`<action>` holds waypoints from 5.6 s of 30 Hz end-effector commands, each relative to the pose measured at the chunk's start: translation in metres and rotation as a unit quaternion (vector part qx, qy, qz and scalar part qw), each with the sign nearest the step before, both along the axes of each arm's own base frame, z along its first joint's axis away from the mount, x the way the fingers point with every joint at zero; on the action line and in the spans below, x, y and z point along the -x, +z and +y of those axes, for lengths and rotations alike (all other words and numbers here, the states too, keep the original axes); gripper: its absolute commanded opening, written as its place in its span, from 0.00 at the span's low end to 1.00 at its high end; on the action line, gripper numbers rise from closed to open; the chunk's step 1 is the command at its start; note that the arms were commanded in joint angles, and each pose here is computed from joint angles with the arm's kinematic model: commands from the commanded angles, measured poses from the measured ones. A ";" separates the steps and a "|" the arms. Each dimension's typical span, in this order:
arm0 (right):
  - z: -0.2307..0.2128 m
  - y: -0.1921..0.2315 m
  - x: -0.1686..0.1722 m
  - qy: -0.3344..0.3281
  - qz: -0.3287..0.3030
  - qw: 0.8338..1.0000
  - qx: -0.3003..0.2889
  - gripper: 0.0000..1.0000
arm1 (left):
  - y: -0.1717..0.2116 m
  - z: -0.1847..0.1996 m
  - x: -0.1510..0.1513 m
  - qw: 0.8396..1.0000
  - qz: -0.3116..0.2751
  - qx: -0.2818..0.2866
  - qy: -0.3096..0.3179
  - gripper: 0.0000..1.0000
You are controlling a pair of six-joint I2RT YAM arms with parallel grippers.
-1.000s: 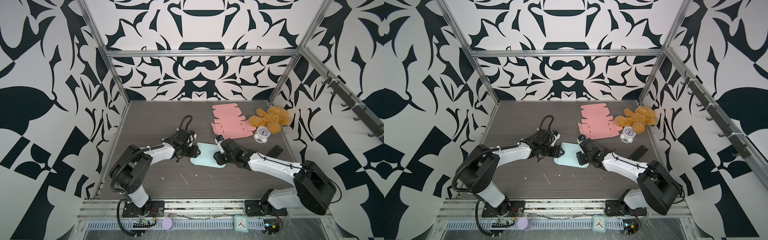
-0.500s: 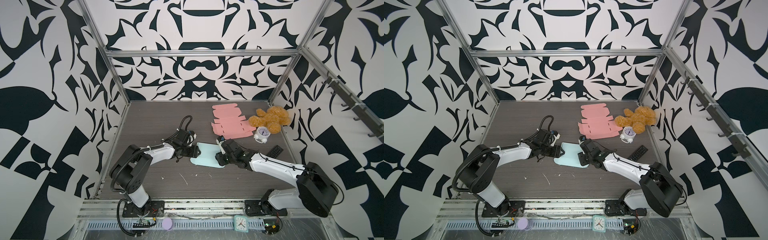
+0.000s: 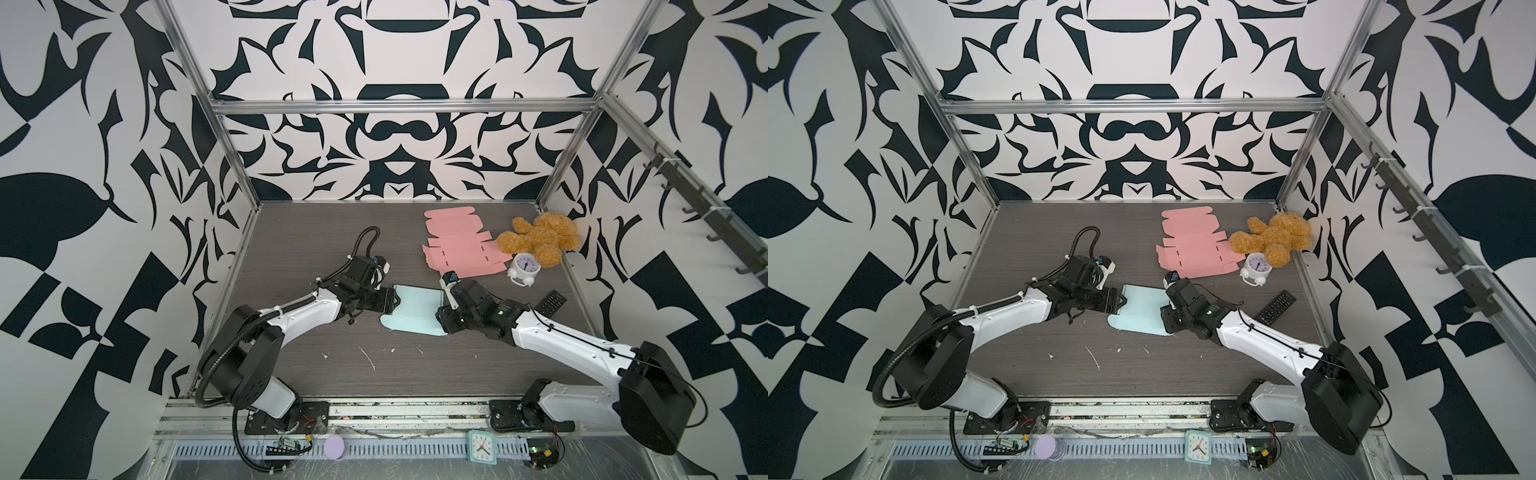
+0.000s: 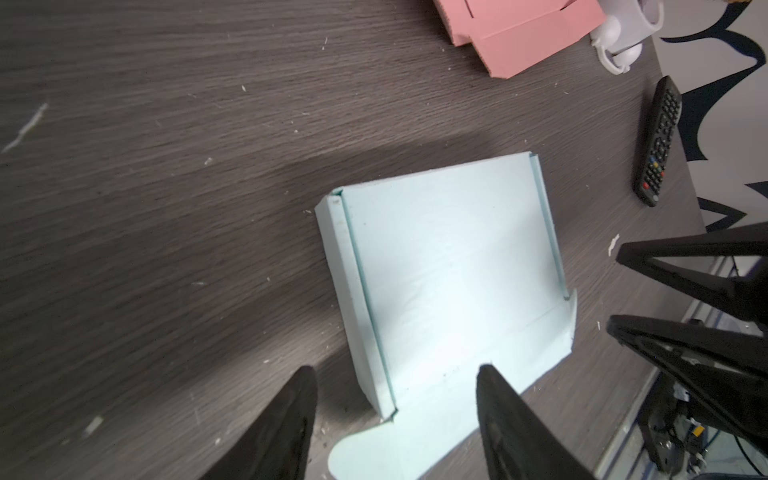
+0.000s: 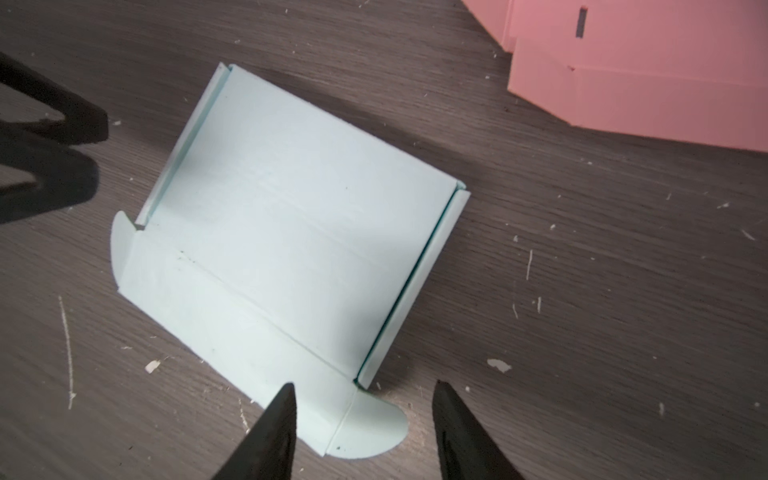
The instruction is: Fold the paper box
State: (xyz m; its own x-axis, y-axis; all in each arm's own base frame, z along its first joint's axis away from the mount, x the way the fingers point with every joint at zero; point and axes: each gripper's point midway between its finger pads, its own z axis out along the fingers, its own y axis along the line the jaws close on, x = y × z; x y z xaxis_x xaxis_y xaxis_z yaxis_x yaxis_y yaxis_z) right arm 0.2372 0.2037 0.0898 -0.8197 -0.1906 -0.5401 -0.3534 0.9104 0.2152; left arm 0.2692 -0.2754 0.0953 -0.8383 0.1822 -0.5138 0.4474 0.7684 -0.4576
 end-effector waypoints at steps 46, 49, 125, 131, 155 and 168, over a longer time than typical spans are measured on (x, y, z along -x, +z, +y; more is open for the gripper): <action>0.027 -0.033 0.025 -0.014 0.084 0.994 -0.068 0.64 | -0.039 -0.020 0.056 0.997 0.066 -0.005 -0.037 0.73; 0.029 -0.031 0.025 -0.012 0.083 0.994 -0.073 0.64 | -0.038 -0.022 0.058 0.997 0.065 -0.004 -0.039 0.73; 0.026 -0.039 0.043 -0.018 0.060 0.997 -0.053 0.65 | -0.041 -0.016 0.079 0.997 0.071 0.006 -0.008 0.62; 0.031 -0.035 0.043 -0.012 0.059 0.997 -0.058 0.65 | -0.042 -0.013 0.083 0.997 0.073 0.006 -0.008 0.63; 0.030 -0.036 0.048 -0.013 0.056 0.997 -0.050 0.65 | -0.046 -0.013 0.089 0.997 0.071 0.000 -0.005 0.63; 0.022 -0.046 0.046 -0.023 0.051 0.998 -0.031 0.66 | -0.054 -0.015 0.080 0.998 0.057 -0.006 0.006 0.52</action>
